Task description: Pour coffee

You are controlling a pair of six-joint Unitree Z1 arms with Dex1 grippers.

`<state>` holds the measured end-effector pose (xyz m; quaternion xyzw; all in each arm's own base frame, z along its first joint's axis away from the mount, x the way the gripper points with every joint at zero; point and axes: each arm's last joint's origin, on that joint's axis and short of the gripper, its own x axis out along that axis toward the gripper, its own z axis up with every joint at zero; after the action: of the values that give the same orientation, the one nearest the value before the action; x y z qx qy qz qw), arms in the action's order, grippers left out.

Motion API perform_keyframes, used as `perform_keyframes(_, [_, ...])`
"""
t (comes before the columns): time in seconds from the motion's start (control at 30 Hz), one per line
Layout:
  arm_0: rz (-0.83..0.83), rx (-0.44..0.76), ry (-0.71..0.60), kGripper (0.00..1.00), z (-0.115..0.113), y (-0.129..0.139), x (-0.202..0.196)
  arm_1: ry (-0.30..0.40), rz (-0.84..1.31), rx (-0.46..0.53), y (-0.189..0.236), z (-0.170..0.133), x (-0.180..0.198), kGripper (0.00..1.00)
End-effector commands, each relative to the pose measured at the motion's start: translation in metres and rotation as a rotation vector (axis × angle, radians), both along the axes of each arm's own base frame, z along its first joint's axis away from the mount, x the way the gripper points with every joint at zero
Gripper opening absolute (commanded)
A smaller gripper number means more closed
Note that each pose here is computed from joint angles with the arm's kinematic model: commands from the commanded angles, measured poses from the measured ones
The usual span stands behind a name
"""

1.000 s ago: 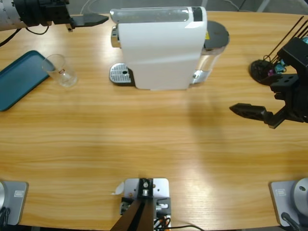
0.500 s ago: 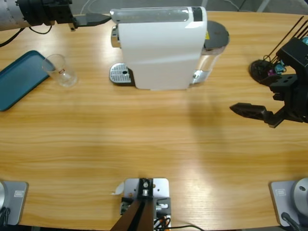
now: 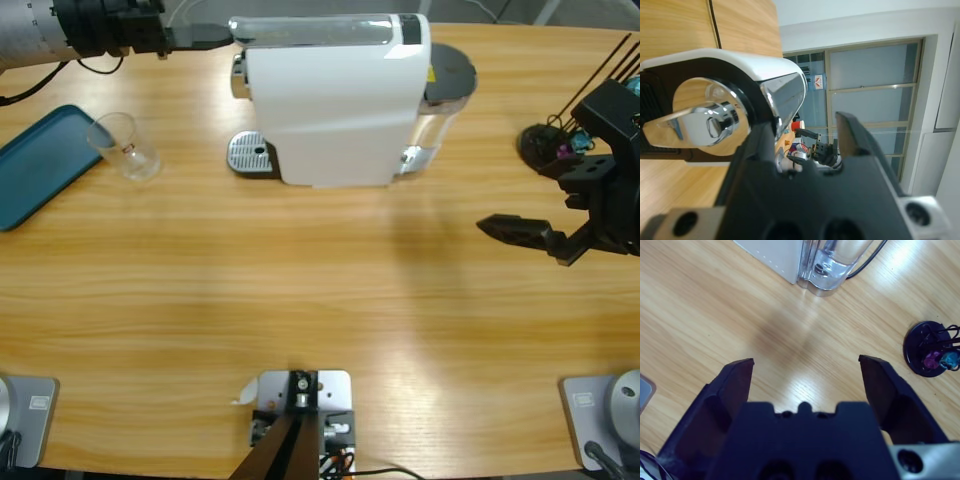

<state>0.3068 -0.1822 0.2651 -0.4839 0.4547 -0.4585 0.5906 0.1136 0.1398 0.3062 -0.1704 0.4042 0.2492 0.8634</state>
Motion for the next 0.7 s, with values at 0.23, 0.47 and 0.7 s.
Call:
perform_keyframes(0.23, [-0.001,-0.032,-0.013,0.0,-0.013,0.001,-0.007,0.026,0.0,-0.039,0.004,-0.014,0.001,0.849])
perform_keyframes(0.47, [-0.006,-0.045,-0.029,0.0,-0.012,0.002,-0.01,0.025,0.0,-0.038,0.003,-0.014,0.0,0.849])
perform_keyframes(0.7, [-0.031,-0.077,-0.09,0.0,0.009,0.005,-0.019,0.027,0.001,-0.038,0.003,-0.014,0.0,0.849])
